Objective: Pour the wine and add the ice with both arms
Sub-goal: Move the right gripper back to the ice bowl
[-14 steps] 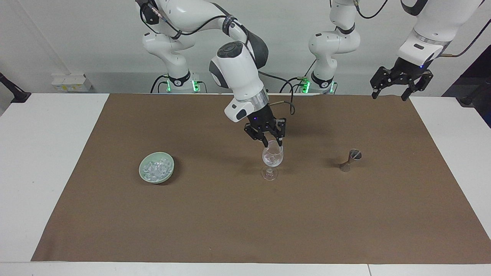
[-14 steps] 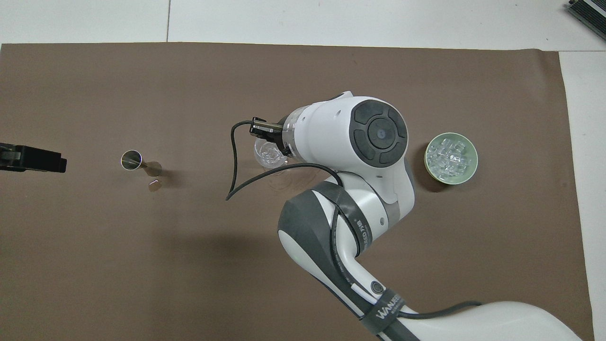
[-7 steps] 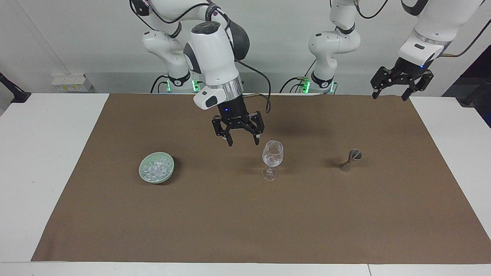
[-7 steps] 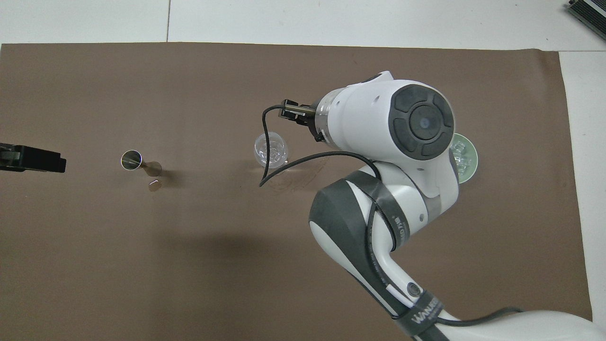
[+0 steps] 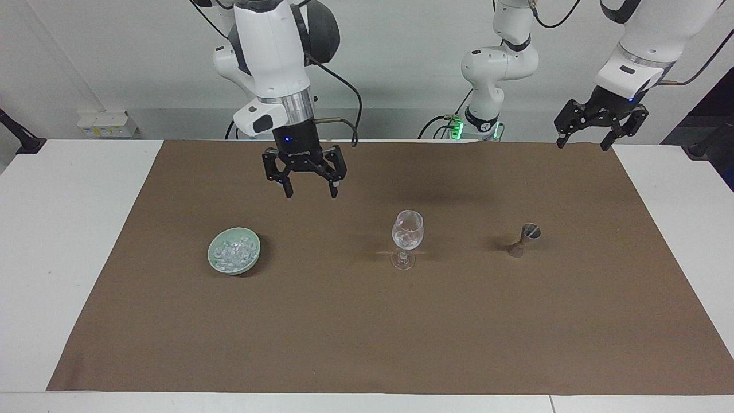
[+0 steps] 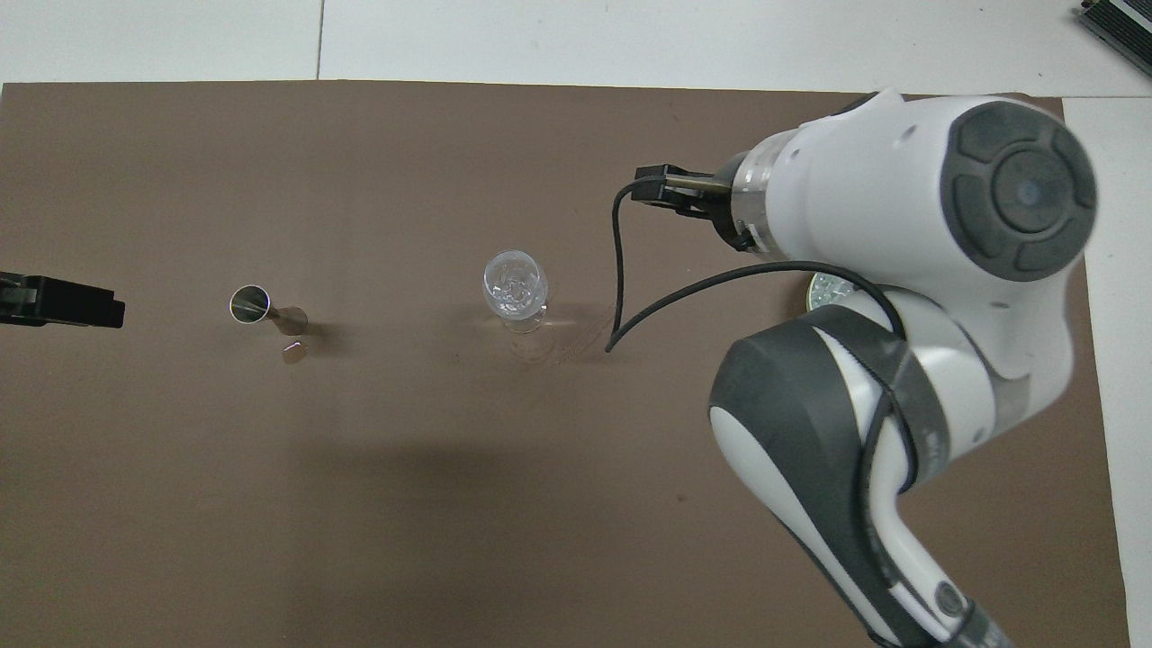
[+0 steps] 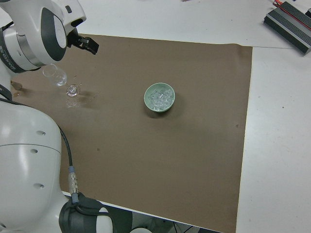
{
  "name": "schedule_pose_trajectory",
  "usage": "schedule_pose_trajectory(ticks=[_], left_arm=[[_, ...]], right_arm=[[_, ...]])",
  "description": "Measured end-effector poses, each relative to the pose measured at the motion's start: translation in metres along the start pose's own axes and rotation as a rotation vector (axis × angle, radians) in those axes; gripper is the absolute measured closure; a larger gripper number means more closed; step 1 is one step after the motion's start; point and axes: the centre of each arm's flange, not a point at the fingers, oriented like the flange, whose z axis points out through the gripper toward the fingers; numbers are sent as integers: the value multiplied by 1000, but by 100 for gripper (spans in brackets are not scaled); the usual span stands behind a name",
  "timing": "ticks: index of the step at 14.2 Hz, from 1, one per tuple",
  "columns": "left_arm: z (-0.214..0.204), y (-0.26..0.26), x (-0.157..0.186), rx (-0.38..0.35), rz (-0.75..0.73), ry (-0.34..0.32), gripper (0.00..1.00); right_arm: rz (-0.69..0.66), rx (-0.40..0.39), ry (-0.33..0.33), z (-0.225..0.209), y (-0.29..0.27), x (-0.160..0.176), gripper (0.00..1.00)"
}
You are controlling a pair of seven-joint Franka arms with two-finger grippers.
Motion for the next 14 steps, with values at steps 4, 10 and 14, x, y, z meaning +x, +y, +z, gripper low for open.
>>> schedule_pose_trajectory(ticks=[4, 10, 14], left_arm=[[0, 0, 0, 0, 0, 0, 0], [0, 0, 0, 0, 0, 0, 0], [0, 0, 0, 0, 0, 0, 0]], right_arm=[[-53, -78, -102, -5, 59, 4, 0], [-106, -110, -170, 3, 113, 9, 0], [-132, -113, -168, -6, 134, 5, 0]])
